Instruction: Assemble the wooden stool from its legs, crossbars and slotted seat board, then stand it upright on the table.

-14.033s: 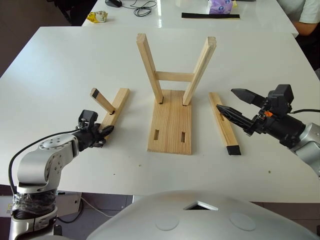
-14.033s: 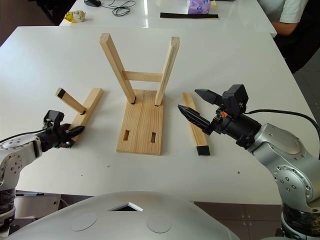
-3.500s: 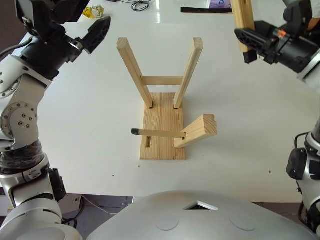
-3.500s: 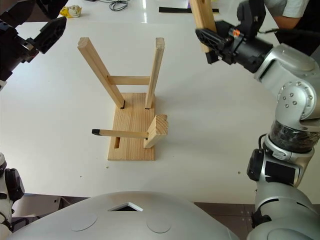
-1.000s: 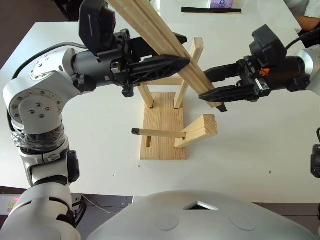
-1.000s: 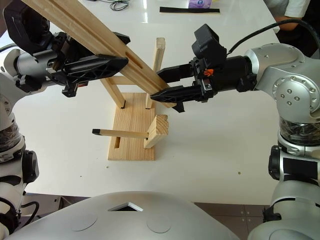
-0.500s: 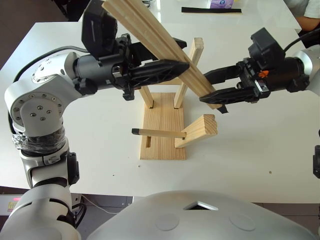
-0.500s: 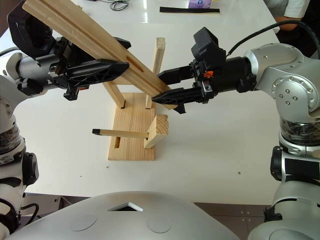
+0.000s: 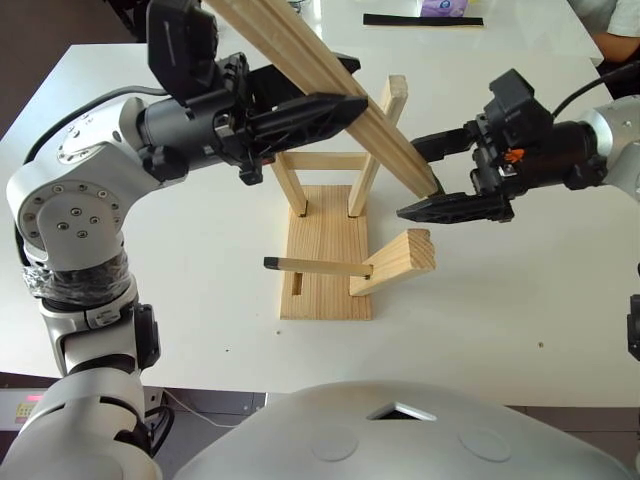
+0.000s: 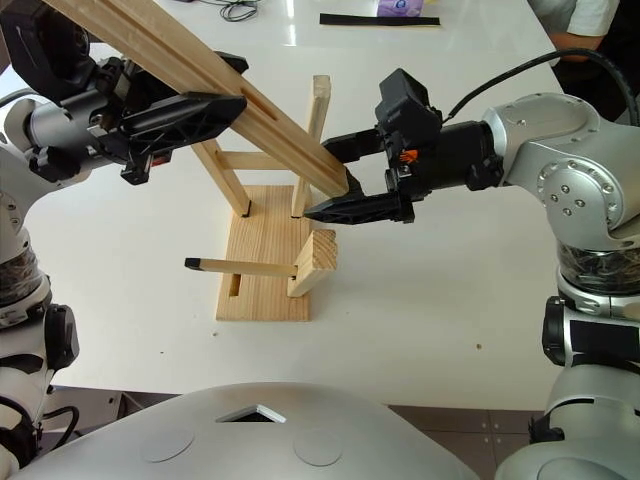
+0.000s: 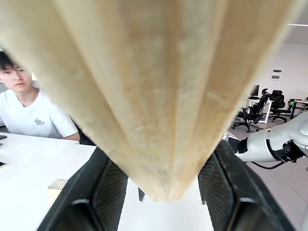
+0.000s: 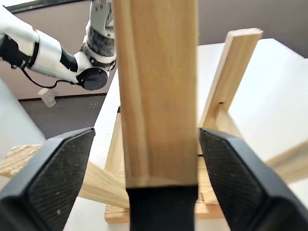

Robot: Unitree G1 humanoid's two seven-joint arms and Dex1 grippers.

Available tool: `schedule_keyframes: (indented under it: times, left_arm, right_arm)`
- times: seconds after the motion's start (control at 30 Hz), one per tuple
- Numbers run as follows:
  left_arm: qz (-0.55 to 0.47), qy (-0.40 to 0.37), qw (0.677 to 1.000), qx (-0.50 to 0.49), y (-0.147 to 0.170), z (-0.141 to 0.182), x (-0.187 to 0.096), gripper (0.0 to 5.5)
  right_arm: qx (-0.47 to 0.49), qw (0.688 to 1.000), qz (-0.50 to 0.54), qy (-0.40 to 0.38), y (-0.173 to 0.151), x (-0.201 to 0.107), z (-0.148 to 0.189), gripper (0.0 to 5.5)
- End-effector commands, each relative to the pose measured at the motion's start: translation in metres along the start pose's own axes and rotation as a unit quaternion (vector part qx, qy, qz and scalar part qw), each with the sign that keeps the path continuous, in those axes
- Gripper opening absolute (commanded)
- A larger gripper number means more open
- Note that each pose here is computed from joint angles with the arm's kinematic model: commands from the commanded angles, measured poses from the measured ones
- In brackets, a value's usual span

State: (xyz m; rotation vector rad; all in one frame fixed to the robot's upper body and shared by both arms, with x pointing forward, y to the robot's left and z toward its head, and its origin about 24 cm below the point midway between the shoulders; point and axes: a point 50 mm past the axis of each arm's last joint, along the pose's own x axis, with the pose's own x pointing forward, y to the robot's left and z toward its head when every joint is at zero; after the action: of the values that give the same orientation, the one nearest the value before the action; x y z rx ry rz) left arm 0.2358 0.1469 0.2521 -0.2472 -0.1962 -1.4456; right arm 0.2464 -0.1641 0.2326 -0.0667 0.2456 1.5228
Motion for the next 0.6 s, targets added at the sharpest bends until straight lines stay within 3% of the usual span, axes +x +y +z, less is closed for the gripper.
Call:
schedule_keyframes:
  times: [0.03,0.2,0.4,0.6]
  left_arm:
    - [0.021,-0.007,1.000,0.012,0.002,0.007,-0.005,2.06]
    - [0.045,-0.005,0.999,0.020,0.006,0.010,-0.009,2.06]
    - [0.095,0.021,0.994,0.054,0.009,0.023,-0.028,2.06]
    - [0.125,0.106,0.980,0.116,0.004,0.022,-0.057,2.06]
  right_arm:
    - [-0.038,0.989,-0.039,-0.134,0.008,-0.045,0.043,3.86]
    - [-0.042,0.989,-0.060,-0.125,0.009,-0.044,0.034,3.86]
    - [-0.046,0.969,-0.135,-0.201,0.010,-0.082,0.044,3.86]
    - [-0.034,0.974,-0.140,-0.175,0.014,-0.066,0.022,3.86]
